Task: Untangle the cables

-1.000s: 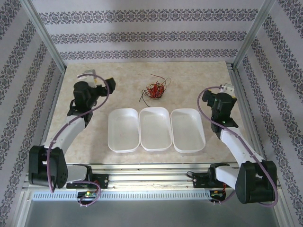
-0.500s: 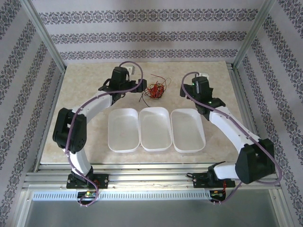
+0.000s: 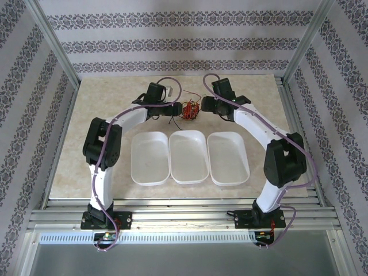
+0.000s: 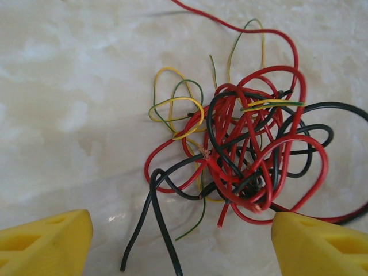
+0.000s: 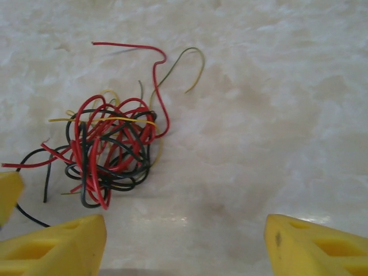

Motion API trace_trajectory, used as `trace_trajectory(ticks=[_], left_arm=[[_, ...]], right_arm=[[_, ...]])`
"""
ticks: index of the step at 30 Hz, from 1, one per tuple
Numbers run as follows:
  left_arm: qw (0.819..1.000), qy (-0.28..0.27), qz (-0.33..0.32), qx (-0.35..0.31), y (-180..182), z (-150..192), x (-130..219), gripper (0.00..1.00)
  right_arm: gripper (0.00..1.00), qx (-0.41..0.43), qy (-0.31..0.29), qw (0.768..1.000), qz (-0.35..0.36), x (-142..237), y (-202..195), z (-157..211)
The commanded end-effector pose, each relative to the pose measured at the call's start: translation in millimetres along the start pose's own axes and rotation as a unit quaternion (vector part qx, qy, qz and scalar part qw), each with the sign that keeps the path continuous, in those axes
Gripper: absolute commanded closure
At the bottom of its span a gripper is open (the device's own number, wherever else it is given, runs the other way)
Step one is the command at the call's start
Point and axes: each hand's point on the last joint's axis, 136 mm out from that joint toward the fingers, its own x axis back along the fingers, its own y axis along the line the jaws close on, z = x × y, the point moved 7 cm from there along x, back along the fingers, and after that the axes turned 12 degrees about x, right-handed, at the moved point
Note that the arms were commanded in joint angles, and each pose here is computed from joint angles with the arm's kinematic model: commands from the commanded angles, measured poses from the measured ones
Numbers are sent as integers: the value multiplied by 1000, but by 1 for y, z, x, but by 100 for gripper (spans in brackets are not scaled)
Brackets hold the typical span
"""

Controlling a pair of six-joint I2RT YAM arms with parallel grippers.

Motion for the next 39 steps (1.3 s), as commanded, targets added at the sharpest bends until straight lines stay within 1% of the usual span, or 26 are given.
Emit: trace_trajectory(ticks=[1, 4, 8, 12, 15, 18, 24, 30, 39], left_arm=[[999, 30, 19, 12, -8, 6, -14, 21], [999, 36, 23, 15, -11, 6, -27, 24], [999, 36, 34, 21, -15, 2, -40, 28], [998, 34, 34, 27, -15, 0, -51, 31], [998, 35, 30, 36, -12, 0, -60, 34], [998, 30, 26, 45, -10, -2, -68, 41], [998, 18, 28, 56, -11, -9, -80, 54], [998, 12, 33, 57, -13, -14, -81, 62], [997, 13, 40, 64, -13, -12, -81, 74]], right_arm=[[31, 0, 17, 999, -31, -5, 17, -6], [37, 1, 23, 999, -43, -16, 25, -11], [49, 2, 36, 998, -54, -30, 30, -14], [62, 3, 48, 997, -52, -42, 31, -15], [68, 1, 56, 997, -49, -48, 29, -14], [70, -4, 65, 997, -51, -54, 26, -12], [70, -18, 73, 996, -52, -64, 17, -13], [70, -12, 74, 995, -59, -69, 21, -15], [69, -18, 69, 994, -79, -74, 30, -23]])
